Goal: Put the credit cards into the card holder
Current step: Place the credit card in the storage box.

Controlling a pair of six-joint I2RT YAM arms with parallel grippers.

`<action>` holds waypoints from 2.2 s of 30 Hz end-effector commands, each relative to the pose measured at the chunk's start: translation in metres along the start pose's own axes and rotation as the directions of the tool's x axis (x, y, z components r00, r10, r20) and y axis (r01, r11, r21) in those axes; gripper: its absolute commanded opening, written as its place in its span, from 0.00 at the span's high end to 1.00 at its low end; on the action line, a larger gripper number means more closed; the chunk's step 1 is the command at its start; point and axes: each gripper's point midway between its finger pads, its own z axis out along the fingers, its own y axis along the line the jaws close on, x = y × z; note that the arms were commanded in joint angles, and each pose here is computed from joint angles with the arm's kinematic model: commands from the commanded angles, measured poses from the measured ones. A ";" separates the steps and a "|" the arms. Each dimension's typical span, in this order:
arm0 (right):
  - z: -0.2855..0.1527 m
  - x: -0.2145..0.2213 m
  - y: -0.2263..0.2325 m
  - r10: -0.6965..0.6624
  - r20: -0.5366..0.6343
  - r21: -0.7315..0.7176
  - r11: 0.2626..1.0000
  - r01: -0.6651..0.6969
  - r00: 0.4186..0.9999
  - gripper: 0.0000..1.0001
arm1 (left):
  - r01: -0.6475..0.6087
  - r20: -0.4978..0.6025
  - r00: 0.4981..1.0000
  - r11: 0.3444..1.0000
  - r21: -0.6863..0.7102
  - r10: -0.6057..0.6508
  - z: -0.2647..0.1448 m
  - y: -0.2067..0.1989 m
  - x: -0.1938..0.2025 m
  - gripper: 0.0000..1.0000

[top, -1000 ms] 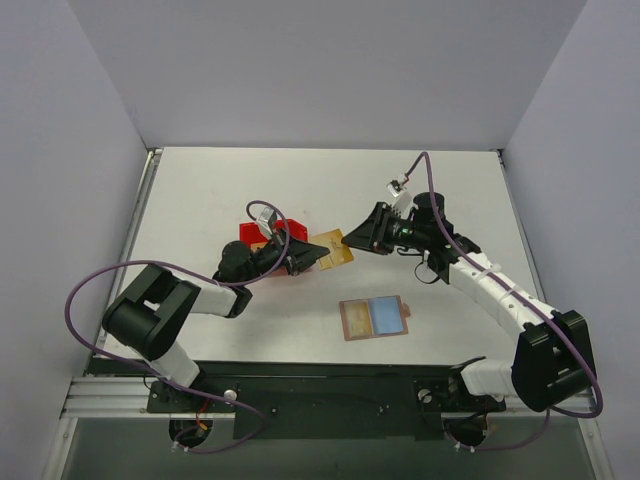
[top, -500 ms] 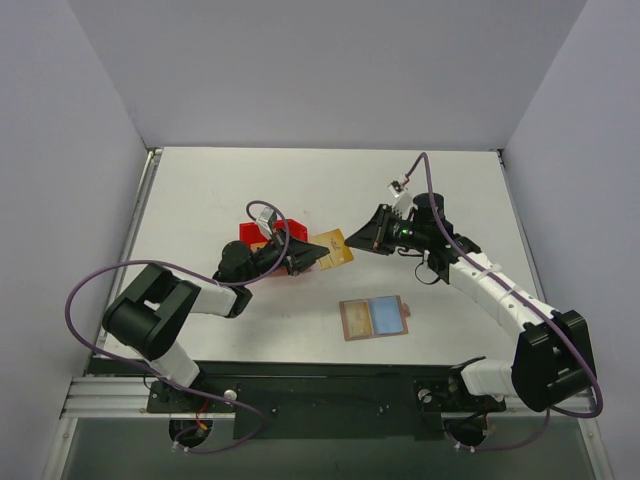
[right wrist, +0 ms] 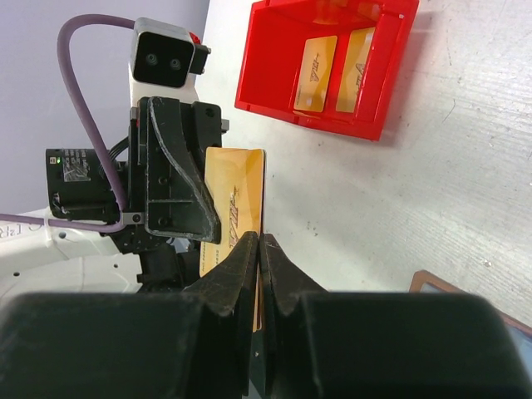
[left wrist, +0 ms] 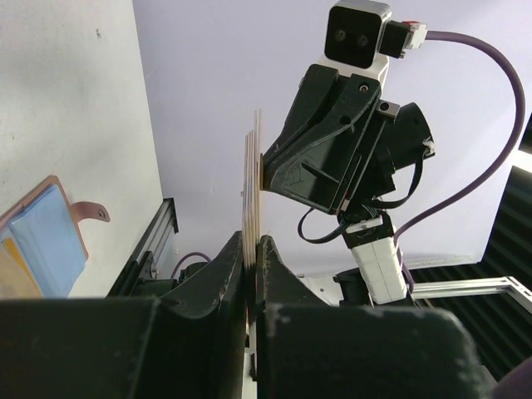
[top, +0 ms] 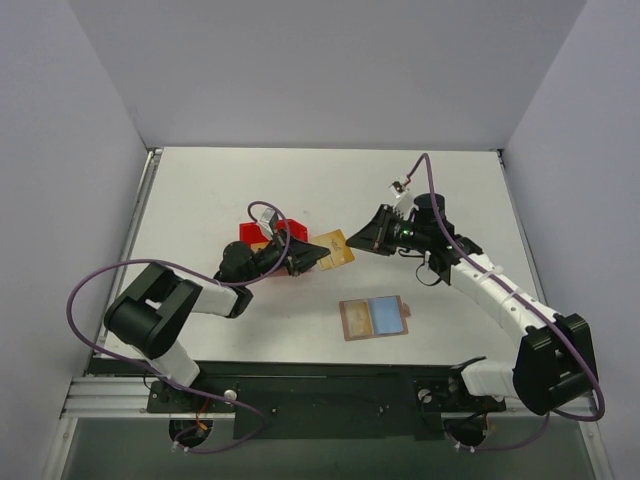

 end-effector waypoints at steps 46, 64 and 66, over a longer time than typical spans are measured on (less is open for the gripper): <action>-0.015 -0.006 0.020 -0.052 0.044 -0.063 0.997 0.054 0.998 1.00 | -0.139 -0.035 0.988 0.962 0.236 0.152 0.000 -0.057 0.013 0.83; -0.014 -0.003 0.036 -0.063 0.024 -0.156 0.986 0.066 0.998 0.97 | -0.137 -0.038 0.988 0.964 0.229 0.149 0.000 -0.055 0.013 0.85; -0.013 -0.003 0.037 -0.062 0.019 -0.162 0.985 0.064 0.998 0.97 | -0.137 -0.039 0.988 0.963 0.232 0.150 0.001 -0.056 0.013 0.85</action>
